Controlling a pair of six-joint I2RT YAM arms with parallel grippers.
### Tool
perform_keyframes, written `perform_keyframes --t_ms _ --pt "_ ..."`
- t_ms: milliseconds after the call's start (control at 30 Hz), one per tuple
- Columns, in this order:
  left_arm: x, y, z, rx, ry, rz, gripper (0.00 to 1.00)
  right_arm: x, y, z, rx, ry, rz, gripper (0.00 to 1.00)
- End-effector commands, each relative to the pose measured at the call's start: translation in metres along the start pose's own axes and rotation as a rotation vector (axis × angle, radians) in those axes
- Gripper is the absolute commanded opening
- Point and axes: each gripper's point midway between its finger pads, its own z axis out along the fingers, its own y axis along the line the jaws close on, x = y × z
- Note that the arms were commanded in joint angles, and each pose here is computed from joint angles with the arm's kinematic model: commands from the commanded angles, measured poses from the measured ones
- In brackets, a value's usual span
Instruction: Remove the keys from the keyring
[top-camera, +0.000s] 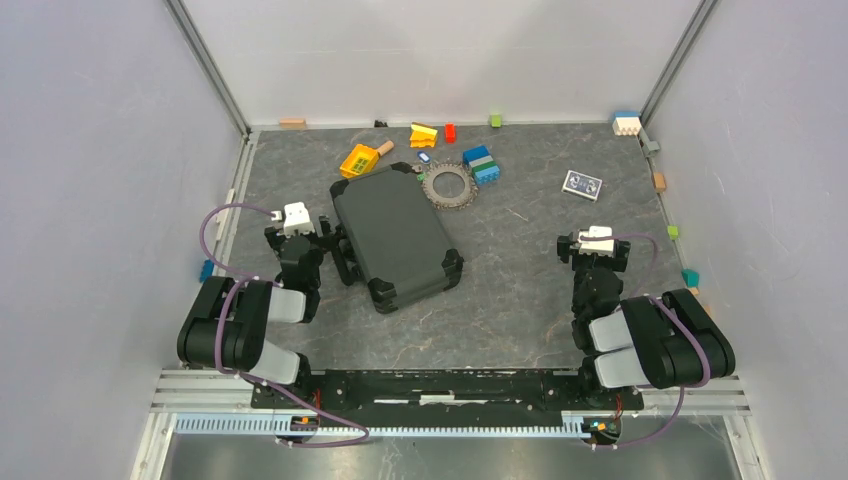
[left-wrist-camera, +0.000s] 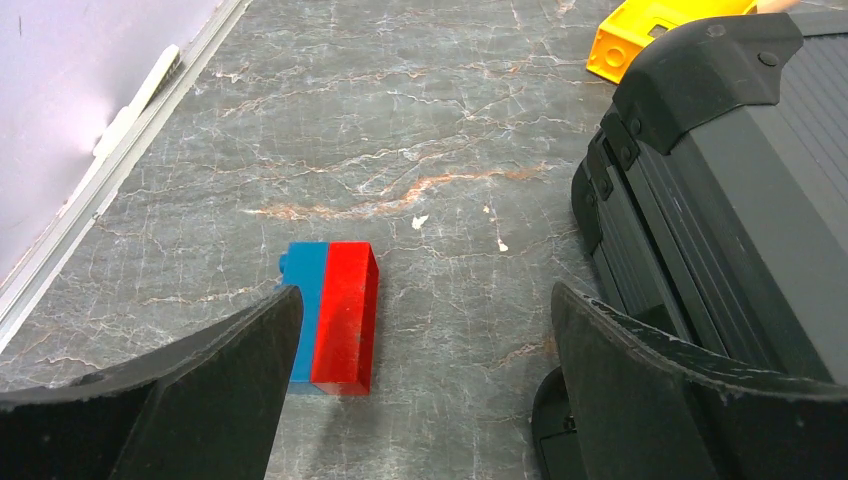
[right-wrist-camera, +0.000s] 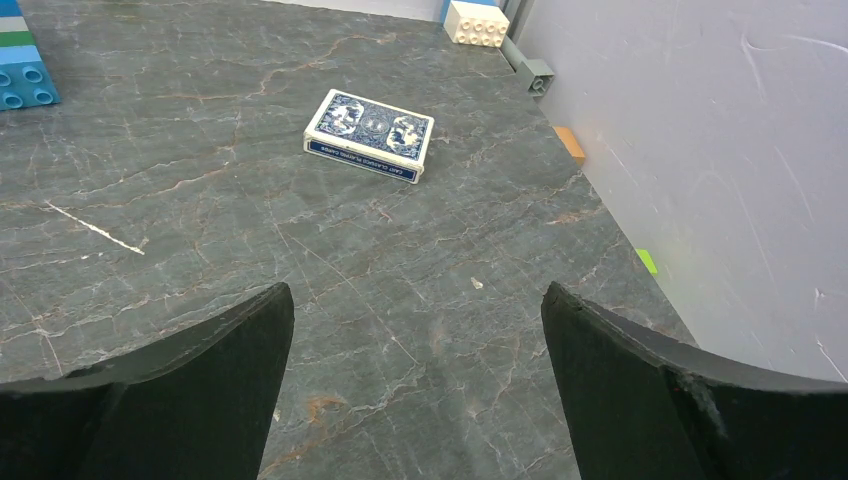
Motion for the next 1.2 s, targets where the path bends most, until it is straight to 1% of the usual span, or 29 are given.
perform_keyframes --t_ms 0,1167 --pt "-0.0131 -0.0009 0.0039 -0.004 -0.046 -0.030 1.00 0.0252 -0.0061 -0.0270 -0.016 0.054 -0.023 0.98" --pt "-0.0135 -0.0011 0.0040 -0.003 -0.047 -0.030 1.00 0.0250 -0.0067 -0.0277 -0.014 0.052 -0.024 0.98"
